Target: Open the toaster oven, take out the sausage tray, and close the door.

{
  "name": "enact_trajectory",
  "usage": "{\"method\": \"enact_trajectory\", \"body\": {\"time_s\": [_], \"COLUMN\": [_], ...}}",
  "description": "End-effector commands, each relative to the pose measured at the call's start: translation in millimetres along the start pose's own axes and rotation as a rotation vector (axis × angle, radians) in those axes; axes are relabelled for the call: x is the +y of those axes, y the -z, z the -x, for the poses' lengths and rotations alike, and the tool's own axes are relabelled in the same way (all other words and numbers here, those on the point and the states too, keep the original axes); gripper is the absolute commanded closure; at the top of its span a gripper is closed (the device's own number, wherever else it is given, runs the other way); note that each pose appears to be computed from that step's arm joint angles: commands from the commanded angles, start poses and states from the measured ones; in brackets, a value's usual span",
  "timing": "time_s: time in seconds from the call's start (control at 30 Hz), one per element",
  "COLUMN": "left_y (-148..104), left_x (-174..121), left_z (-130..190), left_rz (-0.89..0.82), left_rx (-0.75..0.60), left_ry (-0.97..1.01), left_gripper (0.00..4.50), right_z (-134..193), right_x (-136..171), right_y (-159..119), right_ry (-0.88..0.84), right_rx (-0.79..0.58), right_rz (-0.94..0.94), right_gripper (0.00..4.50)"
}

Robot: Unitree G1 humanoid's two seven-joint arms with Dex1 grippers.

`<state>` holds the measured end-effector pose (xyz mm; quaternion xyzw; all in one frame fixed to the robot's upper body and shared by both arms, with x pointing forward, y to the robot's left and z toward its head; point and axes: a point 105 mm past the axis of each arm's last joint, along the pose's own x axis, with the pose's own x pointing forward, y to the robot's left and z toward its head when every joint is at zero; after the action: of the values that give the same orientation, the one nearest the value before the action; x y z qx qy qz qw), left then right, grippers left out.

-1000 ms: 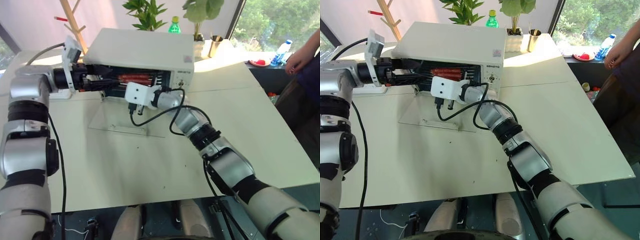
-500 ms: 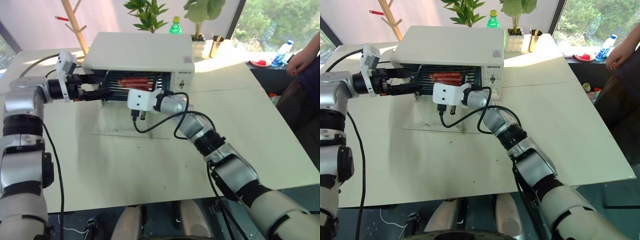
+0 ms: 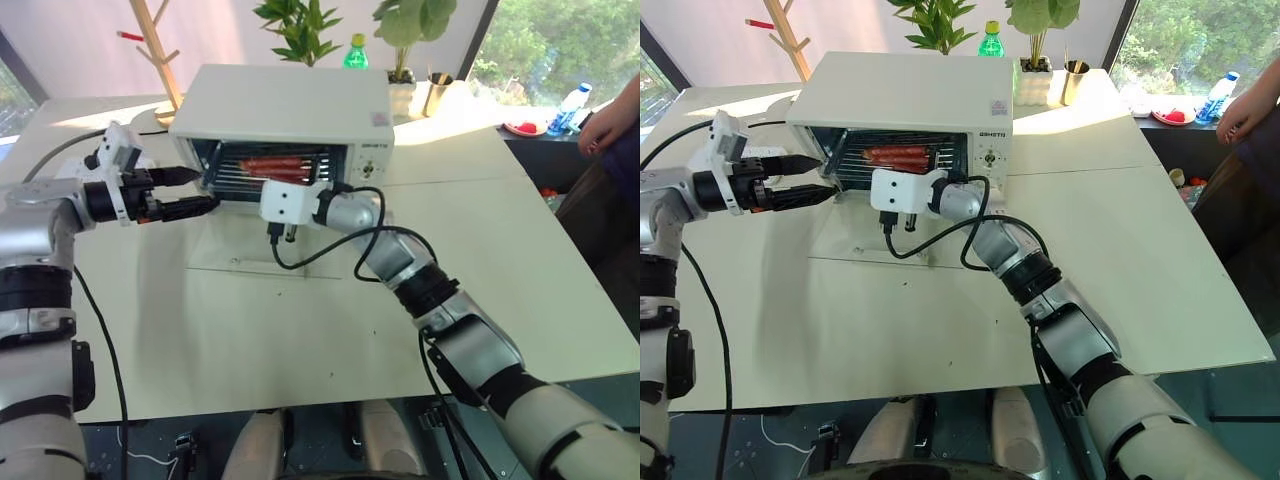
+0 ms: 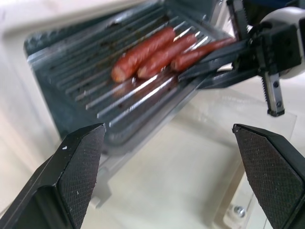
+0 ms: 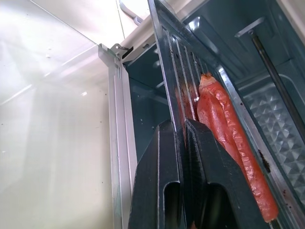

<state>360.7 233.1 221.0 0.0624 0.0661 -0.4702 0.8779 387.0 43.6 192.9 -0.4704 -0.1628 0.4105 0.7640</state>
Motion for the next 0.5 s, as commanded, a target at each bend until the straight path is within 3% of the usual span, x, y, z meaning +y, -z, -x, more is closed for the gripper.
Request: {"method": "enact_trajectory", "body": {"time_s": [0.03, 0.5], "left_y": [-32.0, -43.1], "left_x": [0.8, 14.5], "left_z": [0.6, -11.8], "left_rz": [-0.064, -0.079], "left_rx": [-0.059, -0.057], "left_ry": [0.01, 0.023], "left_gripper": [0.0, 0.0], "right_z": [6.0, 24.4], "right_x": [-17.6, -13.9], "right_y": [-25.8, -26.9], "right_ry": [0.073, 0.083], "right_rx": [-0.099, -0.102], "right_rz": [0.029, 0.069], "right_gripper": [4.49, 4.49]}}
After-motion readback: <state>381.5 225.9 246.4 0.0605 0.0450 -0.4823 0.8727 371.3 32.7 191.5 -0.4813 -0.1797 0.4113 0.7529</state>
